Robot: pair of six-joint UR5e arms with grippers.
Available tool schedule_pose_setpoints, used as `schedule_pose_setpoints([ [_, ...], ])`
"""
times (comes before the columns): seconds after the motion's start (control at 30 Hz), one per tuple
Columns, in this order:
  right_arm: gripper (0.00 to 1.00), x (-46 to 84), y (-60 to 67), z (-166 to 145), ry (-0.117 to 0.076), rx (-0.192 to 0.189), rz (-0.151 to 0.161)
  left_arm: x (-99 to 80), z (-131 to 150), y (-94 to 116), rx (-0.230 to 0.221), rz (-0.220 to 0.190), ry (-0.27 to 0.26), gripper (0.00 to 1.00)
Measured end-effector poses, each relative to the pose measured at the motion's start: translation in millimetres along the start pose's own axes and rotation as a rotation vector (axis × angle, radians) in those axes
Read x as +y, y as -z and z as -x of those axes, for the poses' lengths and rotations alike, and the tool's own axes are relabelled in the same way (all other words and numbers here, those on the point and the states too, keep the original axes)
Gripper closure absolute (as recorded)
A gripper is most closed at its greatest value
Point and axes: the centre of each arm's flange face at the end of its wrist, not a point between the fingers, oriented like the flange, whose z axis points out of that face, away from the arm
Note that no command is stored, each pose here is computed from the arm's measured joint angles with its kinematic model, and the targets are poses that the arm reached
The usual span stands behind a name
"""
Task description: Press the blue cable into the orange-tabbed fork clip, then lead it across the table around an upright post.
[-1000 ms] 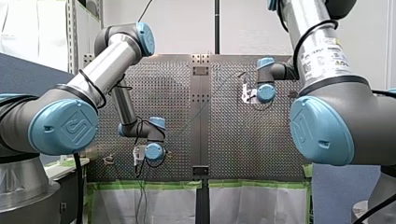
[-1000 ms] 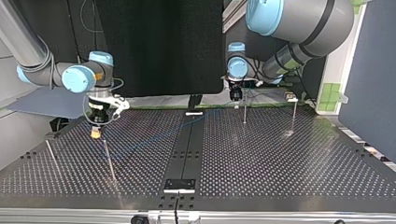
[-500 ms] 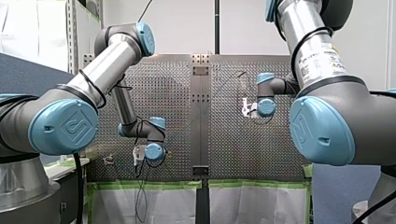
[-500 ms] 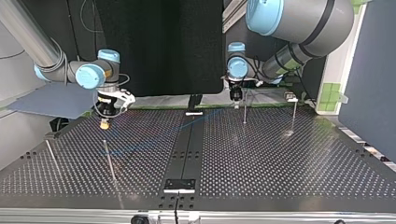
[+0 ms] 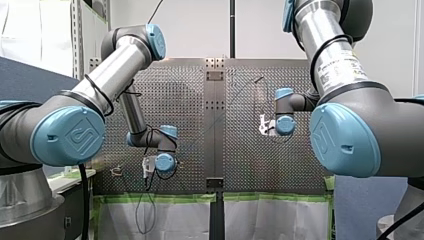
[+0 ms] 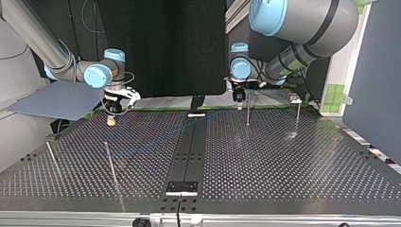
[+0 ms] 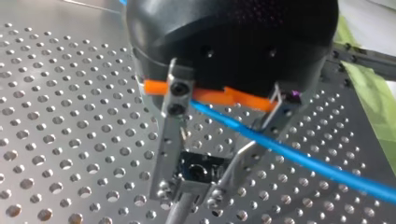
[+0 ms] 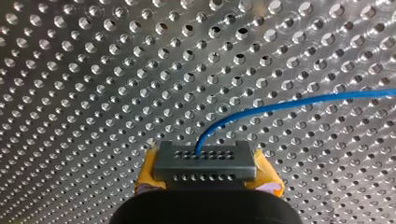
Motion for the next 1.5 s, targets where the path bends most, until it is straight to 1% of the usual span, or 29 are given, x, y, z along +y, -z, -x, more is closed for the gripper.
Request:
schedule_pose_setpoints([
  [0.17,1.0,0.7,-0.3,0.4,0.001,0.0,0.001,-1.3,0.0,0.2,0.004,-0.014,0.049,0.0],
  [0.4,1.0,0.7,-0.6,0.9,0.001,0.001,0.0,-5.0,0.5,-0.7,0.007,-0.051,0.126,0.0],
  [0.57,1.0,0.2,-0.5,0.7,0.001,0.002,-0.001,-8.8,4.2,-4.5,0.002,-0.07,0.175,0.0],
  [0.8,1.0,-0.6,-0.3,0.4,0.001,0.003,-0.004,-17.3,10.5,-11.2,-0.001,-0.125,0.258,0.0],
  [0.9,1.0,-0.9,-0.4,0.3,0.001,0.003,-0.005,-19.0,12.1,-12.5,-0.002,-0.134,0.287,0.0],
  [1.07,1.0,-1.1,-0.5,0.3,0.001,0.004,-0.006,-21.2,15.0,-15.2,0.001,-0.138,0.334,0.0],
  [1.17,1.0,-1.5,-0.5,0.6,0.001,0.005,-0.008,-24.5,18.9,-18.7,0.007,-0.139,0.341,0.0],
  [1.33,1.0,-1.8,-0.5,0.3,0.001,0.006,-0.009,-29.6,21.8,-20.1,0.026,-0.139,0.322,0.0],
  [1.5,1.0,-2.6,-0.2,0.2,0.001,0.006,-0.012,-33.3,22.2,-19.1,0.031,-0.143,0.306,0.0],
])
